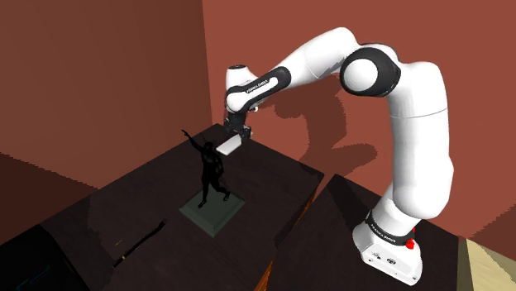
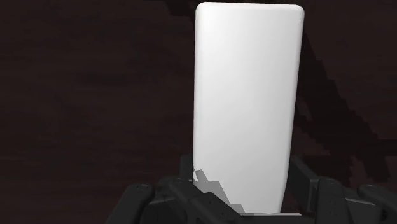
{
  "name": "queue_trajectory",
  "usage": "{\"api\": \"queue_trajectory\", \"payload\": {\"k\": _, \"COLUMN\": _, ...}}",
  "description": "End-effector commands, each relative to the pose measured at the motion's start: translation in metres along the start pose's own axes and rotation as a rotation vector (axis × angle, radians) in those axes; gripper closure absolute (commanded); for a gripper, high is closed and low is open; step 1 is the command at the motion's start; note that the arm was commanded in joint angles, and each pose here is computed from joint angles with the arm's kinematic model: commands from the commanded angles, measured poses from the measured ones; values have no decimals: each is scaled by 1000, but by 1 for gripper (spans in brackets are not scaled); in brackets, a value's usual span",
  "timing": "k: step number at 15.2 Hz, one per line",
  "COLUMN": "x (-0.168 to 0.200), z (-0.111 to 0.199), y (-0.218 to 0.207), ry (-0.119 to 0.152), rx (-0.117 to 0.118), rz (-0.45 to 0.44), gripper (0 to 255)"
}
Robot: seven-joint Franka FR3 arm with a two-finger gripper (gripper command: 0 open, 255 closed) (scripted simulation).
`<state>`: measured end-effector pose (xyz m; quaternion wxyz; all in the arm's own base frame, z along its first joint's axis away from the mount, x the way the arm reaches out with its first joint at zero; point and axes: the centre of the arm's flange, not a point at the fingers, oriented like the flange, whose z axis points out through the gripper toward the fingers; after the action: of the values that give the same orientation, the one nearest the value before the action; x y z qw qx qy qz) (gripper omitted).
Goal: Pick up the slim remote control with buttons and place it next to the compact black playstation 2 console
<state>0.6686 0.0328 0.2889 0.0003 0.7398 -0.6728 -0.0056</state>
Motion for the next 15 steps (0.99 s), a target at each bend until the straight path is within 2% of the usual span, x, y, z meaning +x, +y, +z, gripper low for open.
{"api": "queue_trajectory", "payload": {"k": 1, "x": -21, "z": -1, "y": 6, "ry": 0, "rx": 0, "rz": 0, "gripper": 255}}
{"api": "queue_trajectory", "payload": {"k": 15, "x": -200, "z": 0, "y": 52, "ry": 0, "rx": 0, "rz": 0, "gripper": 255}}
